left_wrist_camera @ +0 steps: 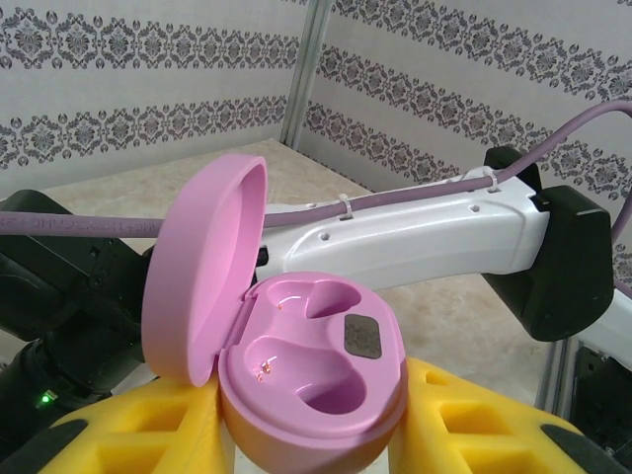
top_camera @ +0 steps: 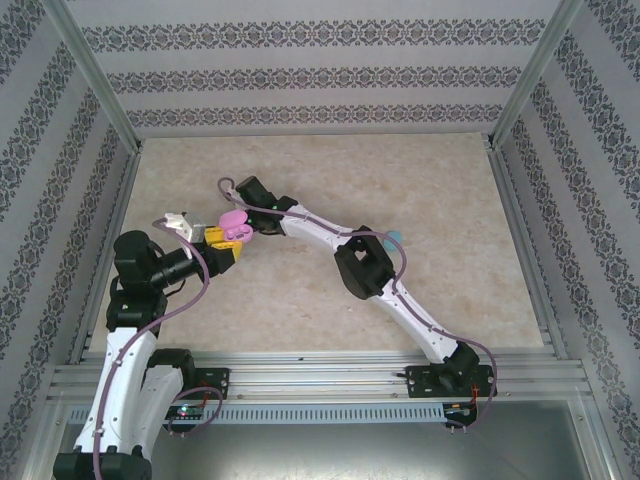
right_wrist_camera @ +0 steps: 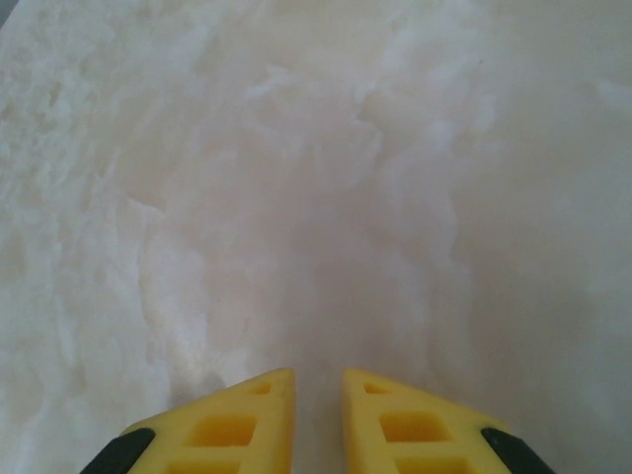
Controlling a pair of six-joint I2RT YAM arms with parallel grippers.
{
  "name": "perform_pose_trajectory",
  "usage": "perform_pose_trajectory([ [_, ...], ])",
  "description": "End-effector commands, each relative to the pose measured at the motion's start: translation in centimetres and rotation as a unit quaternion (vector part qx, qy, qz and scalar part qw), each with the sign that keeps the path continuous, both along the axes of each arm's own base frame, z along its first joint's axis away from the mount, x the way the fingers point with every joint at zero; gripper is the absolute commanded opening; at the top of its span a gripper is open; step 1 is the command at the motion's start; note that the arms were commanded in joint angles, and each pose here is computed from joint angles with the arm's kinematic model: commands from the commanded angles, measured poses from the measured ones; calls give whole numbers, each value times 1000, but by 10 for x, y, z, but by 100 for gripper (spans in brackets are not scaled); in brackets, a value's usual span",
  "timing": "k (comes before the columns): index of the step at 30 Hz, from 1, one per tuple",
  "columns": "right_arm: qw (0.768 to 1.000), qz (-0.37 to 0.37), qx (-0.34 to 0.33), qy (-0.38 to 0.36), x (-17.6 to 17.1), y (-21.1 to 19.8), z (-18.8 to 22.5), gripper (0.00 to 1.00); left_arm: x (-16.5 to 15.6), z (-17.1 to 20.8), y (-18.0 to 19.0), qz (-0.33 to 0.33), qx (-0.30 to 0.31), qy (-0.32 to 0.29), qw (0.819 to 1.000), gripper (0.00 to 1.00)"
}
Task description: Insert the wireless bluetooth earbuds into the charging case
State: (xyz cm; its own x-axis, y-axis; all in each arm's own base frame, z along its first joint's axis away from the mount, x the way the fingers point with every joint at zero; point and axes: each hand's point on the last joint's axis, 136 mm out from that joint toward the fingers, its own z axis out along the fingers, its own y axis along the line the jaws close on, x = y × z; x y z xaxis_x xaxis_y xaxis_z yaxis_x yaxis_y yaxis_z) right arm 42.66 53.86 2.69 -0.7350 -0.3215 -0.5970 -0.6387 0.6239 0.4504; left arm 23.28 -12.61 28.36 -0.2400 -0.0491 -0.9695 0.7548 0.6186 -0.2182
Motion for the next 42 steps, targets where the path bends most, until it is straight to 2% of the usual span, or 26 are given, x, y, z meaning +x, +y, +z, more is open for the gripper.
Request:
perform_pose_trajectory([
  [1,1000,23,-18,8,-22,0,8,19,-3,8,1,0,-5,-13,1000,33],
  [8,999,39,-20,-6,-33,-3,21,20,-9,11,1,2,-5,-16,1000,32],
  [12,998,38,-27,-36,-30,-2,33,29,-13,14,1,3,-6,-19,1000,32],
  [18,996,-6,-66,-60,-20,-1,35,49,-16,15,1,5,-7,-22,1000,32],
  [22,994,-21,-80,-70,-22,6,31,57,-17,17,1,4,-7,-23,1000,32],
  [31,988,-40,-100,-109,-20,16,24,60,-18,18,1,3,-8,-24,1000,32],
  [42,988,-43,-94,-117,-17,24,17,62,-18,16,0,2,-14,-23,1000,31],
])
